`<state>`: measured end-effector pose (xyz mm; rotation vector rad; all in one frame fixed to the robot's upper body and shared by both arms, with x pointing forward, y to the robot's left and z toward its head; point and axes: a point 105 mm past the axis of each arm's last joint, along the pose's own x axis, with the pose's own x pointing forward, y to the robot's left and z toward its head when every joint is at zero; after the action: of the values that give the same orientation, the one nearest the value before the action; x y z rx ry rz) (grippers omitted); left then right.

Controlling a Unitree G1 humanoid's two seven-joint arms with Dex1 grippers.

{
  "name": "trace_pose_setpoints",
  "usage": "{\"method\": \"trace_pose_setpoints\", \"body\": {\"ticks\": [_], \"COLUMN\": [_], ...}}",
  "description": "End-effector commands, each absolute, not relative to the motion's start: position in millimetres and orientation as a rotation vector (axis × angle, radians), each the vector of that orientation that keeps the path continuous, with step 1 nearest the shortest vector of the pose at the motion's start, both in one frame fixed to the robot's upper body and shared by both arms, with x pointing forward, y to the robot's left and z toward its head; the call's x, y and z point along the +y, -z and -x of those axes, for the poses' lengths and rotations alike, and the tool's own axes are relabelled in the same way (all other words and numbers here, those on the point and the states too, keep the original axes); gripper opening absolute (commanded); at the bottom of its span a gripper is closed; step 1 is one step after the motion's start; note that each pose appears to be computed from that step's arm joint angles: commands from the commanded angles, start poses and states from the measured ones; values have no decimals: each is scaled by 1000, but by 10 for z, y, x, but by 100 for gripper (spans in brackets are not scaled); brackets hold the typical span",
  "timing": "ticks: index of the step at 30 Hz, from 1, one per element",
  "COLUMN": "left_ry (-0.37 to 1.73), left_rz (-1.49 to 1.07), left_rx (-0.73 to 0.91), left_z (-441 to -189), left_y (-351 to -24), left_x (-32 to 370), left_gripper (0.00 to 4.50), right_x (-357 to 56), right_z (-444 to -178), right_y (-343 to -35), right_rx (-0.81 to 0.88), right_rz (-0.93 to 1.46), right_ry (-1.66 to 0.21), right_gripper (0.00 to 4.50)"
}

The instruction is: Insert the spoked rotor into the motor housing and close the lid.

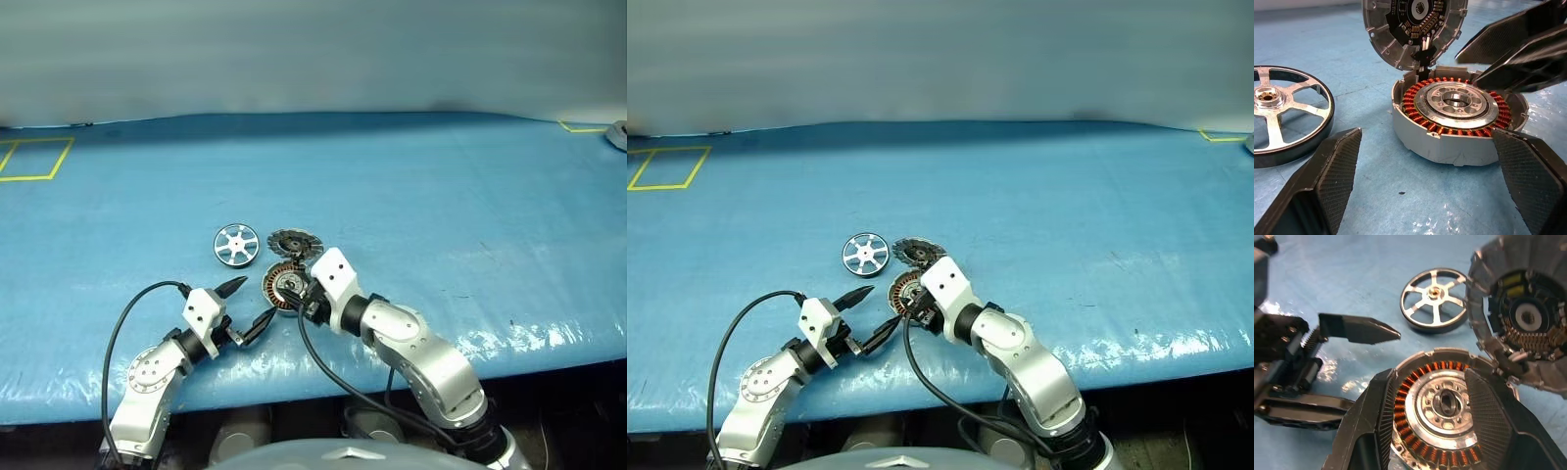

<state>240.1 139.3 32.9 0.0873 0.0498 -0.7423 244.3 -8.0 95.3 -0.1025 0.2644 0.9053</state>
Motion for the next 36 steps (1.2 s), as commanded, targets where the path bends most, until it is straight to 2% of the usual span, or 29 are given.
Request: {"method": "trace_pose_setpoints", "body": {"ticks": [1,5,6,12,36], "left_ry": [744,750,751,750,733], "left_rz": [-95,-95,-94,-91,-84], "left_rx": [16,17,17,21,27], "left_z": [-2414,-2420,-2420,-2419,-2405], "left_y": [-398,-389,-388,-370,-320], "left_x": [1370,1361,1358,1357,1406], "left_gripper": [450,450,450,450,450], "right_x": [-123,-111,-103,-116,47], "right_z": [-2460,-2558,-2579,-2669,-2592], "right_y": [-998,-984,-980,-919,-763], "right_rx": [284,329,338,373,400], "right_rz": [177,255,259,298,254], "right_ry": [-861,-806,-798,-762,-840], "right_gripper": [138,7,3,3,3]}}
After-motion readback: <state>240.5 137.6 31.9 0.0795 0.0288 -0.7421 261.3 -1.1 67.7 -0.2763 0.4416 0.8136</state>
